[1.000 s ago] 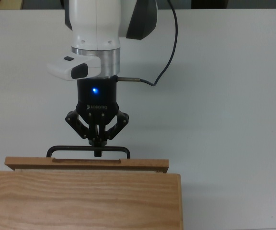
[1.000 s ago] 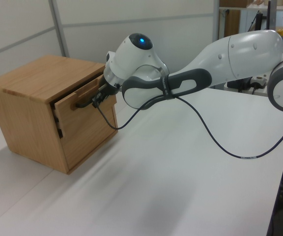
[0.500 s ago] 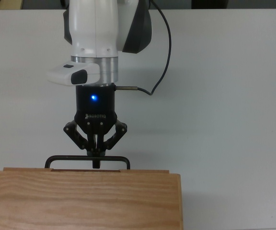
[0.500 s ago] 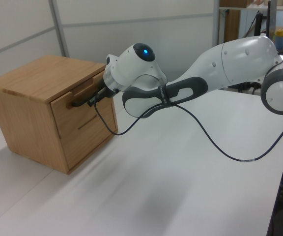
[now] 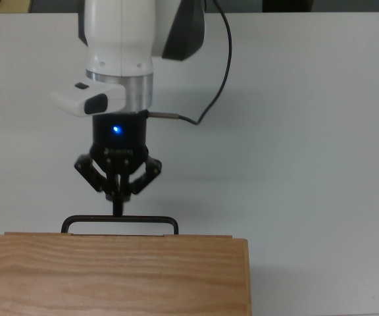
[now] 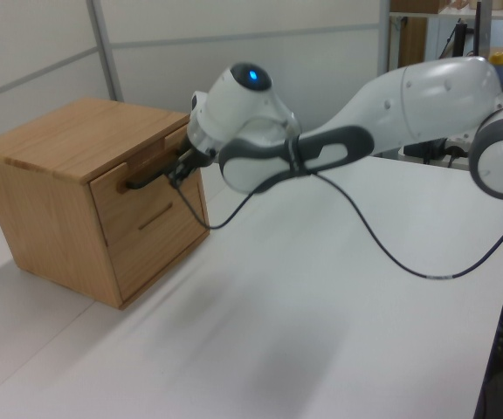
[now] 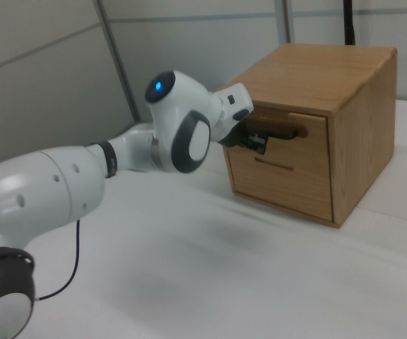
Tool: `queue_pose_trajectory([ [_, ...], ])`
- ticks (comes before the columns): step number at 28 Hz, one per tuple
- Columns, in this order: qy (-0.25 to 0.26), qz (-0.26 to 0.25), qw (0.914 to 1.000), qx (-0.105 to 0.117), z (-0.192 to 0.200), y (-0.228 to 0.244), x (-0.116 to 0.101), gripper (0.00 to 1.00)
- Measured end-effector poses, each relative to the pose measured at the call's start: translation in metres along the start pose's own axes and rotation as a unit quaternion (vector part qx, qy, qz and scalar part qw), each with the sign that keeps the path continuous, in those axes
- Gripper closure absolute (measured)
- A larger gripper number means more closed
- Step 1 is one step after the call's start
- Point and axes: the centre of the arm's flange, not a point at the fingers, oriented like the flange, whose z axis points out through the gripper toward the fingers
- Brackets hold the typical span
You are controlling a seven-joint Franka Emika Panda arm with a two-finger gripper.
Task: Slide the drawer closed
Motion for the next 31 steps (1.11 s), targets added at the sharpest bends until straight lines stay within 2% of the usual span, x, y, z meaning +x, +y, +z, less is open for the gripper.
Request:
queue_pose_trajectory([
  [6,-0.099,0.01,0.9948,-0.02,-0.041,0.004,-0.003,0.99],
  [12,-0.171,0.027,0.9848,-0.009,-0.083,0.005,-0.01,0.99],
  [21,-0.229,0.048,0.9723,0.004,-0.142,0.01,-0.016,0.99],
  [26,-0.253,0.051,0.9661,0.003,-0.158,0.01,-0.024,0.99],
  [31,-0.262,0.055,0.9636,0.004,-0.161,0.013,-0.03,0.97],
])
